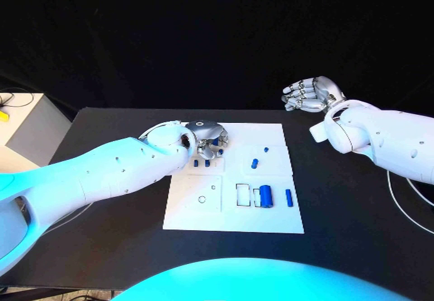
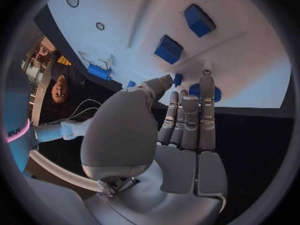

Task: Assemble the parts on the task board

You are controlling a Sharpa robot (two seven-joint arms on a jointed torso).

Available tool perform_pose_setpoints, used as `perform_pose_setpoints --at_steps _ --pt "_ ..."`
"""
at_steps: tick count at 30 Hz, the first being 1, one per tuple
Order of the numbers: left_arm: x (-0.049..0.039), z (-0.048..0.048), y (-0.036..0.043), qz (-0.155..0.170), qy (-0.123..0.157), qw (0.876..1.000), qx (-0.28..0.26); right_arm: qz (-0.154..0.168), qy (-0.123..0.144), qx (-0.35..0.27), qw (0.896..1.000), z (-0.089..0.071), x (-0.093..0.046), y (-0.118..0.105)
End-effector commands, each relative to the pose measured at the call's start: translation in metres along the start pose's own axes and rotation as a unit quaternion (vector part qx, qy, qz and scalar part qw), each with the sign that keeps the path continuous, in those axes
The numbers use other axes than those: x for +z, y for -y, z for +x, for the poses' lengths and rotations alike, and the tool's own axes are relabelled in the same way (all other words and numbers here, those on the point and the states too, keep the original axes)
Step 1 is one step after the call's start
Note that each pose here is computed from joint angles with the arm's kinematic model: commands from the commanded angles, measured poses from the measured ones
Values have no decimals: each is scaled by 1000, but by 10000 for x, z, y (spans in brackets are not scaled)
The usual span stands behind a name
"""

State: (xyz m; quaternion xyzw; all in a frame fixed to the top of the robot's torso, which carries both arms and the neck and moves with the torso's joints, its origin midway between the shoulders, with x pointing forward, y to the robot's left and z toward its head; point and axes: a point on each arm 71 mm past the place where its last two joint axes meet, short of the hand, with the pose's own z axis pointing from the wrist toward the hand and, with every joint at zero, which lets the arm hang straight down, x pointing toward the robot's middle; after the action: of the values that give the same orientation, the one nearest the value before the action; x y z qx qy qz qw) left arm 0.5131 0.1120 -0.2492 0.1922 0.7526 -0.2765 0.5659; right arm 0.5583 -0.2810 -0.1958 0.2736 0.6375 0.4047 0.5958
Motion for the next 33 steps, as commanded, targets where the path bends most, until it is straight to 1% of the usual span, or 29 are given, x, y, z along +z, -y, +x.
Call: perform_pose_setpoints --at_steps 1,7,12,16,26,33 --pt "15 21 1 -2 -12 1000 9 -7 -5 -1 1000 16 2 -19" --pt "35 26 -15 -5 -8 1000 9 -7 -5 -1 1000 15 0 -21" --pt "53 24 -9 -4 -2 1000 8 -7 -4 0 1000 10 -2 -22" --pt "65 32 -9 -5 -5 1000 8 -7 -4 0 1000 11 -2 -26" --pt "82 95 -14 -7 -20 1000 4 -8 -5 1 1000 21 0 -38" --pt "88 111 -9 -7 -24 1000 3 -9 -6 1 1000 26 2 -42"
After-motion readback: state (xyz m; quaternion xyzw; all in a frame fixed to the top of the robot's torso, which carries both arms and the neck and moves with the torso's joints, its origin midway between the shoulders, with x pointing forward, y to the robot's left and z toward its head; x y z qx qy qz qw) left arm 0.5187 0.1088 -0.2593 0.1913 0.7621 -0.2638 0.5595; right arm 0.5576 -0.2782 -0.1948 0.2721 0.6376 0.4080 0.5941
